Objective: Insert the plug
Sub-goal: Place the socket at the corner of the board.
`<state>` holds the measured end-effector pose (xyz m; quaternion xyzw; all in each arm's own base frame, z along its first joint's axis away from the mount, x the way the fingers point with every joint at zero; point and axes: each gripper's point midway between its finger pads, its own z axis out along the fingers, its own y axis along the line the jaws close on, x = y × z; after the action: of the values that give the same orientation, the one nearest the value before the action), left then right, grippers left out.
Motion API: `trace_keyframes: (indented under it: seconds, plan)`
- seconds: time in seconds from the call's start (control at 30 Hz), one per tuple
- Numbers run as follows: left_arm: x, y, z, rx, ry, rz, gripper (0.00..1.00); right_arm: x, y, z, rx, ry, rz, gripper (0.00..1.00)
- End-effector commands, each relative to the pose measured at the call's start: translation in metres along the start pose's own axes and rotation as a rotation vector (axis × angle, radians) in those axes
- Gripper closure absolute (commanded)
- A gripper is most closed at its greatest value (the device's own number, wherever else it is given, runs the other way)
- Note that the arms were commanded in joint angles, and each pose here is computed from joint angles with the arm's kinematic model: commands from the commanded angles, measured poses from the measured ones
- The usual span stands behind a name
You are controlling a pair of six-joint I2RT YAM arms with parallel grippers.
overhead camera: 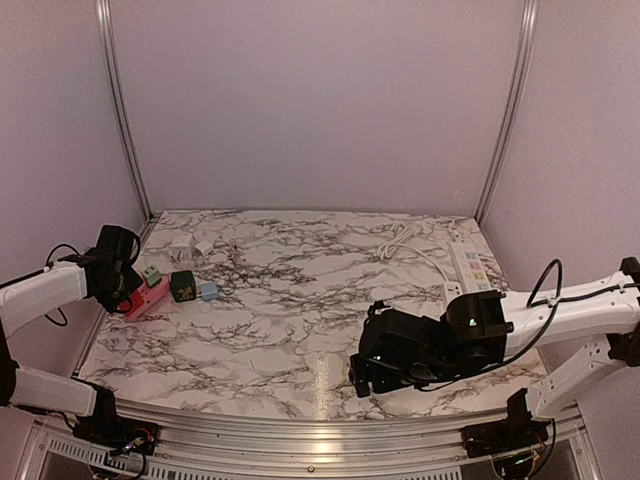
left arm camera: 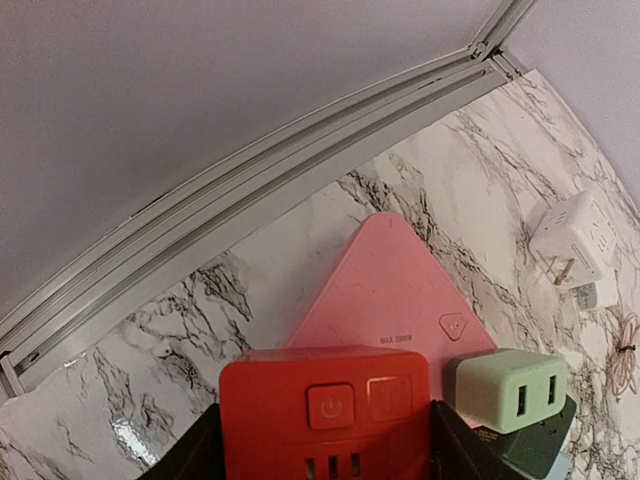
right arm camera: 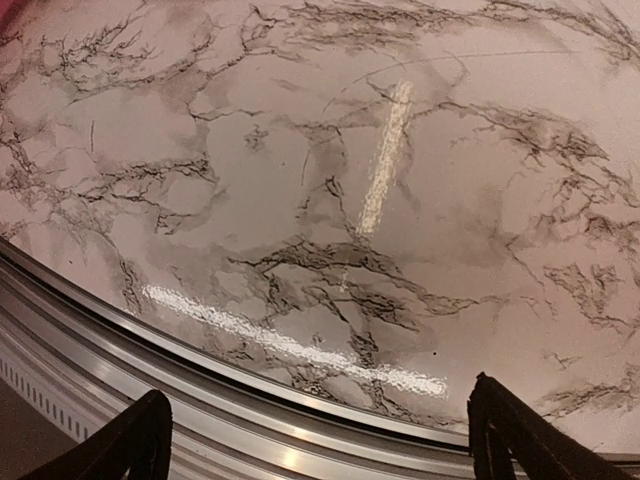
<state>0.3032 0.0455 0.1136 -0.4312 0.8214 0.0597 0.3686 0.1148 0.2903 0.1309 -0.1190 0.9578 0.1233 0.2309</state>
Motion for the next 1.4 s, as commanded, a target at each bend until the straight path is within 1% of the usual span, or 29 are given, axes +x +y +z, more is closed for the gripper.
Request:
trace_keyframes:
  seconds: [0.0,0.1,0.3,0.53,0.6,0.73,0.87,1.2,1.37]
  plan:
    - [-0.009,-0.007,0.001,0.015,-0.032,-0.089,1.0,-0.003,0.012,-0.002,-0.033,-0.007,-0.003,0.03]
    - [-0.004,-0.009,0.006,0.02,-0.011,-0.106,1.0,-0.003,0.013,-0.001,-0.035,-0.009,-0.004,0.03]
    - [0.021,-0.018,0.02,0.037,0.093,-0.106,1.0,-0.002,0.015,0.002,-0.032,0.0,-0.011,0.03]
    - [0.03,-0.018,0.02,0.064,0.102,-0.134,1.0,-0.004,0.02,0.005,-0.025,-0.003,-0.031,0.03]
    - [0.033,-0.02,0.02,0.076,0.111,-0.134,0.95,-0.006,0.023,0.005,-0.026,-0.005,-0.037,0.03]
    - [0.041,-0.028,0.021,0.102,0.144,-0.131,0.91,-0.006,0.026,0.008,-0.022,-0.003,-0.048,0.03]
    - [0.049,-0.036,0.02,0.117,0.164,-0.114,0.83,-0.005,0.027,0.011,-0.019,0.0,-0.051,0.03]
    - [0.05,-0.049,0.015,0.153,0.164,-0.117,0.63,-0.001,0.017,0.009,-0.019,-0.001,-0.035,0.02]
    - [0.042,-0.047,0.011,0.15,0.13,-0.114,0.61,0.0,0.011,0.007,-0.018,-0.008,-0.023,0.02]
